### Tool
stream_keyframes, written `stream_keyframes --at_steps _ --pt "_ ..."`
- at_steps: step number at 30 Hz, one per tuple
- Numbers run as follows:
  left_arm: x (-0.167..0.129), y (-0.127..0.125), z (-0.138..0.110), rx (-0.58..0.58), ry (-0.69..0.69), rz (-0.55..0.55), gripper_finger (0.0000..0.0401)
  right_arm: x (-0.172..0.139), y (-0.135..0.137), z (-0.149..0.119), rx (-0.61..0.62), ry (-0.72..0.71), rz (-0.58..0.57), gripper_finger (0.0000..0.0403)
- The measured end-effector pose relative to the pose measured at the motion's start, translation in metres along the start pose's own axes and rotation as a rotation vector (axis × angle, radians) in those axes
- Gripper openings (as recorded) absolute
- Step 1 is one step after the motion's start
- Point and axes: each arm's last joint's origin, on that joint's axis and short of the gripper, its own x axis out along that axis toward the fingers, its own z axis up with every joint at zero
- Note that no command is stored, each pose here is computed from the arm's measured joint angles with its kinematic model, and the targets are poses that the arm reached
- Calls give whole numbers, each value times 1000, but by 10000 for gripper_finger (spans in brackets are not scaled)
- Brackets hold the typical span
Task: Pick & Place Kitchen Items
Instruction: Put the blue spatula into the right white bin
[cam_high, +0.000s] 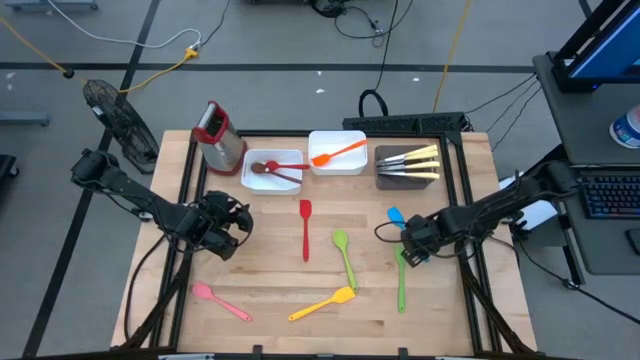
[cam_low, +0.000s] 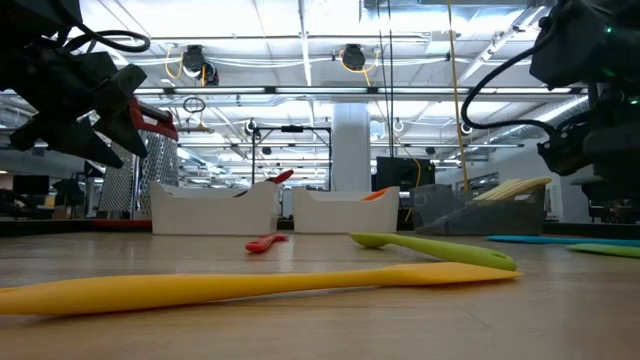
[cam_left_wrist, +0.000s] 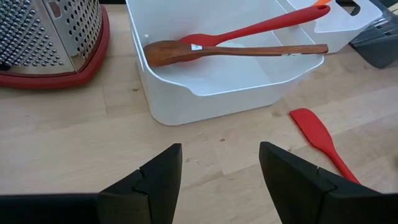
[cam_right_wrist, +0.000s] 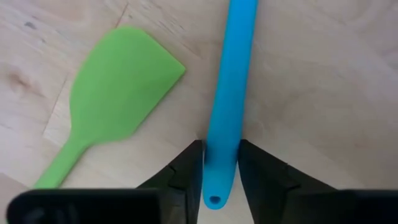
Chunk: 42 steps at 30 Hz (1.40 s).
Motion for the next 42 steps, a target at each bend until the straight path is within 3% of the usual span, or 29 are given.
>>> stream_keyframes --at_steps 7,19,42 --pt "0 0 0 0 0 0 220 13 -3 1 26 42 -144 75" --pt "0 0 0 0 0 0 219 13 -10 1 75 -6 -264 50" --pt "0 0 1 5 -18 -1 220 2 -1 4 70 -69 -301 38"
